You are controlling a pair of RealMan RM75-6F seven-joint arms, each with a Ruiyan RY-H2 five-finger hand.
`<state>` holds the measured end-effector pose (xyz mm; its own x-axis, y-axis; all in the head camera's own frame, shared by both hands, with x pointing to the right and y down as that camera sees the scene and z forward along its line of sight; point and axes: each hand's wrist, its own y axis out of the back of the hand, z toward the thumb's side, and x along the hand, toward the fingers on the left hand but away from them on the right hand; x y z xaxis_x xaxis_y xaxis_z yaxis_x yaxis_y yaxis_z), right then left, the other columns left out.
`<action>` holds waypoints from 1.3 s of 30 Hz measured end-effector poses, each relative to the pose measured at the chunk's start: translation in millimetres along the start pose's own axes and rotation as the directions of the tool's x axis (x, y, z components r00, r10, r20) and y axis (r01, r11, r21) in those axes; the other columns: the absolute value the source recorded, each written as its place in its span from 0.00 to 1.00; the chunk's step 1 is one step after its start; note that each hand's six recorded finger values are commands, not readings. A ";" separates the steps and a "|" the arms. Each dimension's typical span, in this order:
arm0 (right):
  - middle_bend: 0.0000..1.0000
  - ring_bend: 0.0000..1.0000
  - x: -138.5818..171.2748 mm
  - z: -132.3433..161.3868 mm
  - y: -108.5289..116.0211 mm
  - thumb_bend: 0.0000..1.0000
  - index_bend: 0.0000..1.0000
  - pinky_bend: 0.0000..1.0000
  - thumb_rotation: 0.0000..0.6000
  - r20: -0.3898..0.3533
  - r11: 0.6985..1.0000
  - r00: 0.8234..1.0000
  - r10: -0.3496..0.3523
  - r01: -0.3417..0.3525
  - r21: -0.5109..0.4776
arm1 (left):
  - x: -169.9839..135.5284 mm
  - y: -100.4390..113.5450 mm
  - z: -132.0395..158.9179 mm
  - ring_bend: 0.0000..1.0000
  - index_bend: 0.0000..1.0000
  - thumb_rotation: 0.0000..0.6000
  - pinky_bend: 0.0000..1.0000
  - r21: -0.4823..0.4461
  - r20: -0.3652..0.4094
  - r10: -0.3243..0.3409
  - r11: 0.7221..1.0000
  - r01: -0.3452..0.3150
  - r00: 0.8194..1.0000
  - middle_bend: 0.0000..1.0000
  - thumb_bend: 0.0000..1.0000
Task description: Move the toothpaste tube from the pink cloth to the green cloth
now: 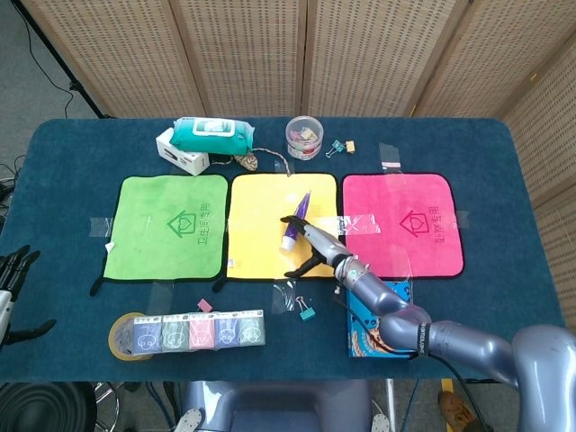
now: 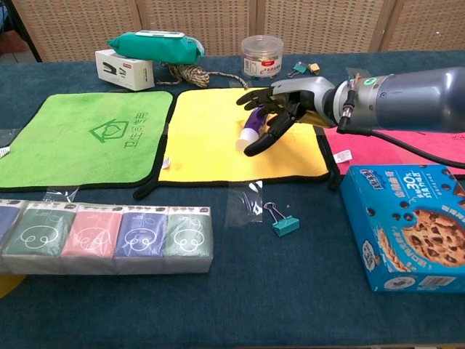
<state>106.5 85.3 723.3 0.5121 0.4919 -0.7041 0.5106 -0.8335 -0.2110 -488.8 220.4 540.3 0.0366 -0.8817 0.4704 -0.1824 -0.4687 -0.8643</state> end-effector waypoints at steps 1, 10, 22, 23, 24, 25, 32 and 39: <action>0.00 0.00 -1.8 2.0 -1.9 0.00 0.00 0.00 1.00 -0.002 1.000 1.000 0.004 -0.004 0.003 | -0.1 0.1 0.0 0.00 0.00 1.00 0.00 -0.001 -0.001 0.000 1.000 -0.001 1.000 0.00 0.00; 0.00 0.00 -13.5 18.3 -12.7 0.00 0.00 0.00 1.00 -0.018 1.000 1.000 0.024 -0.025 -0.004 | -0.5 0.8 -0.3 0.00 0.00 1.00 0.00 -0.005 0.000 0.000 1.000 0.000 1.000 0.00 0.00; 0.00 0.00 -24.3 50.7 -22.0 0.00 0.00 0.00 1.00 -0.070 0.999 0.997 0.034 -0.037 -0.034 | -1.7 2.1 -0.5 0.00 0.00 1.00 0.00 -0.009 0.005 0.002 1.000 -0.002 1.000 0.00 0.00; 0.00 0.00 -24.4 52.6 -22.1 0.00 0.00 0.00 1.00 -0.074 0.999 0.997 0.035 -0.037 -0.033 | -1.8 2.2 -0.6 0.00 0.00 1.00 0.00 -0.010 0.005 0.003 1.000 -0.003 1.000 0.00 0.00; 0.00 0.00 -24.3 54.3 -22.2 0.00 0.00 0.00 1.00 -0.077 0.999 0.996 0.035 -0.038 -0.032 | -1.7 2.4 -0.7 0.00 0.00 1.00 0.00 -0.010 0.004 0.003 1.000 -0.003 1.000 0.00 0.00; 0.00 0.00 -24.0 56.1 -22.3 0.00 0.00 0.00 1.00 -0.080 0.999 0.996 0.037 -0.039 -0.029 | -1.7 2.4 -0.8 0.00 0.00 1.00 0.00 -0.010 0.004 0.004 1.000 -0.004 1.000 0.00 0.00; 0.00 0.00 -17.3 62.4 -17.6 0.00 0.00 0.00 1.00 -0.095 1.000 0.995 0.030 -0.031 -0.003 | -1.4 2.3 -1.1 0.00 0.00 1.00 0.00 -0.008 0.006 0.002 1.000 -0.002 1.000 0.00 0.00; 0.00 0.00 8.5 67.4 4.4 0.00 0.00 0.00 1.00 -0.127 0.998 0.992 -0.004 0.011 0.055 | 3.2 2.1 2.2 0.00 0.00 1.00 0.00 -0.008 0.035 0.000 1.000 0.000 0.999 0.00 0.00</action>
<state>66.5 68.9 670.7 0.5939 0.5229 -0.6115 0.4771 -0.8408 -0.2557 -486.9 216.5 539.5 0.0710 -0.8833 0.4635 -0.1905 -0.4681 -0.8629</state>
